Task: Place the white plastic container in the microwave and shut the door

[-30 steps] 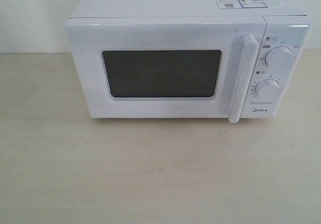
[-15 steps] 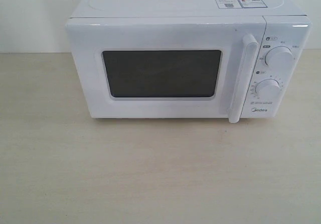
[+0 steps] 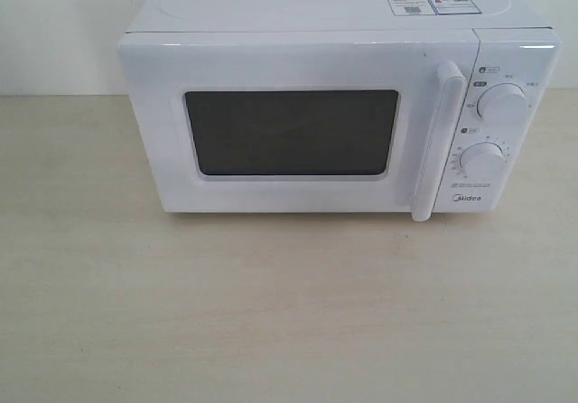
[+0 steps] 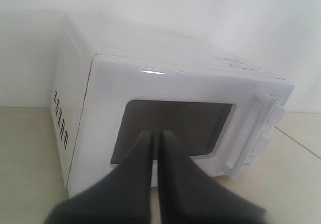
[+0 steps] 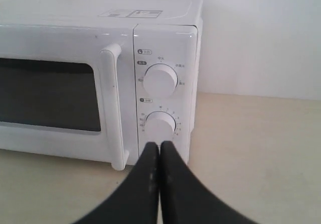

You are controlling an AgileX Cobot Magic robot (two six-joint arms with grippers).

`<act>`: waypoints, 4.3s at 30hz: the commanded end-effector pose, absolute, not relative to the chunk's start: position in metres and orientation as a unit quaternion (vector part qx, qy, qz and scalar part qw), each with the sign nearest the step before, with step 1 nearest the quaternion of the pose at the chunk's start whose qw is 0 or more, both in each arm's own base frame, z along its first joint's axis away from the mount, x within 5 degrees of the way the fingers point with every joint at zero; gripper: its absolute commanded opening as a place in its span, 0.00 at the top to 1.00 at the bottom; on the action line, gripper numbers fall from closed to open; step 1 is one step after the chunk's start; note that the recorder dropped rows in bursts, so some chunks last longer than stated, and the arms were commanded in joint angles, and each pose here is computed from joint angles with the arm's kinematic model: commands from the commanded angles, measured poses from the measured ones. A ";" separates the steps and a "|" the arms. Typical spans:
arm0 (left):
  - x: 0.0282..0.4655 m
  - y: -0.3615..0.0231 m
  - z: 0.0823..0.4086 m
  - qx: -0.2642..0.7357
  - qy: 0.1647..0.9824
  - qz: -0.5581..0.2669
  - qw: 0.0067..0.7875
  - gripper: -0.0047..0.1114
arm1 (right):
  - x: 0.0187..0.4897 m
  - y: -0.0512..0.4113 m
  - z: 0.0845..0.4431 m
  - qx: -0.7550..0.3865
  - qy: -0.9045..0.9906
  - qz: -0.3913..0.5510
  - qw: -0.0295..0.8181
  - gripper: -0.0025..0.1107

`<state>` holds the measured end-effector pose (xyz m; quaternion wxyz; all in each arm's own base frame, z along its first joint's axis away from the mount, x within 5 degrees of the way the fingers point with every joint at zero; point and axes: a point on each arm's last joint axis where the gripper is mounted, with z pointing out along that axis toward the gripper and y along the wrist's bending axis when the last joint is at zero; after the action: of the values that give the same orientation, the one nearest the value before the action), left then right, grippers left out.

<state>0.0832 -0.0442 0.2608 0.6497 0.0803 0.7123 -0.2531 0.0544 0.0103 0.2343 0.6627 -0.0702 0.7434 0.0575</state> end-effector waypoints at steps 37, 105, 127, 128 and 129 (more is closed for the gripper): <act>0.083 -0.043 0.260 0.076 0.711 -0.253 0.652 0.92 | 0.054 0.003 0.183 -0.033 0.790 0.012 0.613 0.98; 0.075 -0.009 0.240 -0.097 0.711 -0.166 0.676 0.92 | 0.054 0.000 0.183 -0.013 0.788 -0.011 0.616 0.98; 0.055 -0.003 0.199 0.046 0.747 -0.001 0.664 0.92 | 0.054 0.000 0.183 -0.013 0.788 -0.011 0.616 0.98; 0.055 -0.003 0.196 0.037 0.750 -0.010 0.661 0.92 | 0.054 0.000 0.183 -0.013 0.788 -0.011 0.616 0.98; 0.056 -0.003 0.194 0.026 0.750 -0.019 0.661 0.92 | 0.054 0.000 0.183 -0.013 0.788 -0.011 0.616 0.98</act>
<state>0.0547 -0.0036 0.2016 0.6650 0.0497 0.7452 -0.0008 0.0539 -0.0002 0.1823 0.6110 -0.0133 0.7914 -0.0090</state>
